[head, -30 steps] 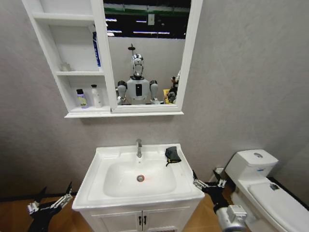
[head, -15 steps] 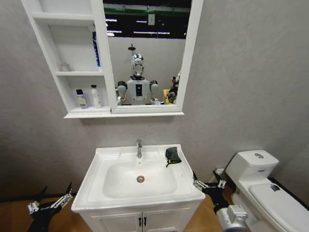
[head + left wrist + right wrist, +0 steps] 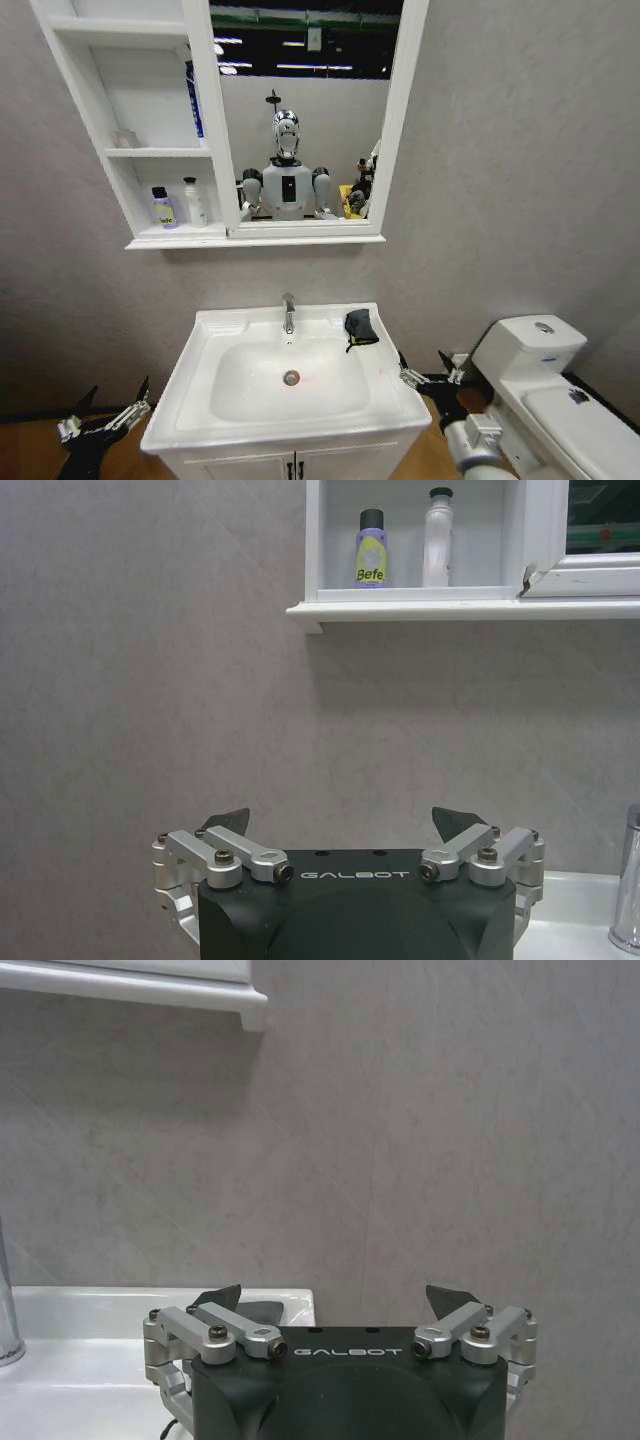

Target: Move facial cleanser and shampoo from washbasin to cabinet, then wipe washbasin with towel.

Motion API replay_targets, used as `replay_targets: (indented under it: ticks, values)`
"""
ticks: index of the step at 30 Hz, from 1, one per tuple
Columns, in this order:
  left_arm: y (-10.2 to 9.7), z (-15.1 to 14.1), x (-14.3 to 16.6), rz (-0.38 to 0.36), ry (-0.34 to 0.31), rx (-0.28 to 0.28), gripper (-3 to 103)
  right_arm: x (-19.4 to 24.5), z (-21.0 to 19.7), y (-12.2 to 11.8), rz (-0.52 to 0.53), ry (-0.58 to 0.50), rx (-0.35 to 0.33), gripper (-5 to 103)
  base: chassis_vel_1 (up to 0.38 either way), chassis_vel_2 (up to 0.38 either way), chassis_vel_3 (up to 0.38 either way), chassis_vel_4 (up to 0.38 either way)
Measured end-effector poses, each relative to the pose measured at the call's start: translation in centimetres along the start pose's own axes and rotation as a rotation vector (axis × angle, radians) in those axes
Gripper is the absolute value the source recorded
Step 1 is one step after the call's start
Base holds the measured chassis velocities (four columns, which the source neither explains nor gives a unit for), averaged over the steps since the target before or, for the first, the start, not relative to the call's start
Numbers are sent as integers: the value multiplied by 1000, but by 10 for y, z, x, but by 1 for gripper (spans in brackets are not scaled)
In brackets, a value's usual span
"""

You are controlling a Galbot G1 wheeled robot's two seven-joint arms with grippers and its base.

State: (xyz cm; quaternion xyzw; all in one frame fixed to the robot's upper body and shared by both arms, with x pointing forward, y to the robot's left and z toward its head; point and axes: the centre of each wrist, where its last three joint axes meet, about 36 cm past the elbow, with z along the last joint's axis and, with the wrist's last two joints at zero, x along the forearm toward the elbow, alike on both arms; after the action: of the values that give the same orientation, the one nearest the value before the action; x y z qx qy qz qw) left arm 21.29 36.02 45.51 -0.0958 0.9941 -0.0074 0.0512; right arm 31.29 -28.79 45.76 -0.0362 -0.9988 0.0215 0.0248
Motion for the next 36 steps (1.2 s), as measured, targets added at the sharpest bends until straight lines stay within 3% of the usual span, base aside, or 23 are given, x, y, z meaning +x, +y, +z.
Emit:
replay_targets:
  ticks: [8,10,13,16,18,23,29,36]
  values:
    - [0,0,0,0,0,0,100,-78,15,-18,7,46,-1,100,0,0,0,0]
    - [0,0,0,0,0,0,100,-108,15,-22,-20,52,6,100,0,0,0,0]
    - [0,0,0,0,0,0,100,-119,14,-24,-32,54,11,100,0,0,0,0]
    - [0,0,0,0,0,0,100,-167,16,-26,-108,111,21,100,0,0,0,0]
    - [0,0,0,0,0,0,100,-177,19,-24,-126,132,25,100,0,0,0,0]
    - [0,0,0,0,0,0,100,-215,32,-11,-165,216,18,100,0,0,0,0]
    - [0,0,0,0,0,0,100,-261,24,25,-209,273,-11,100,0,0,0,0]
    - [0,0,0,0,0,0,100,-286,25,38,-191,348,-3,100,0,0,0,0]
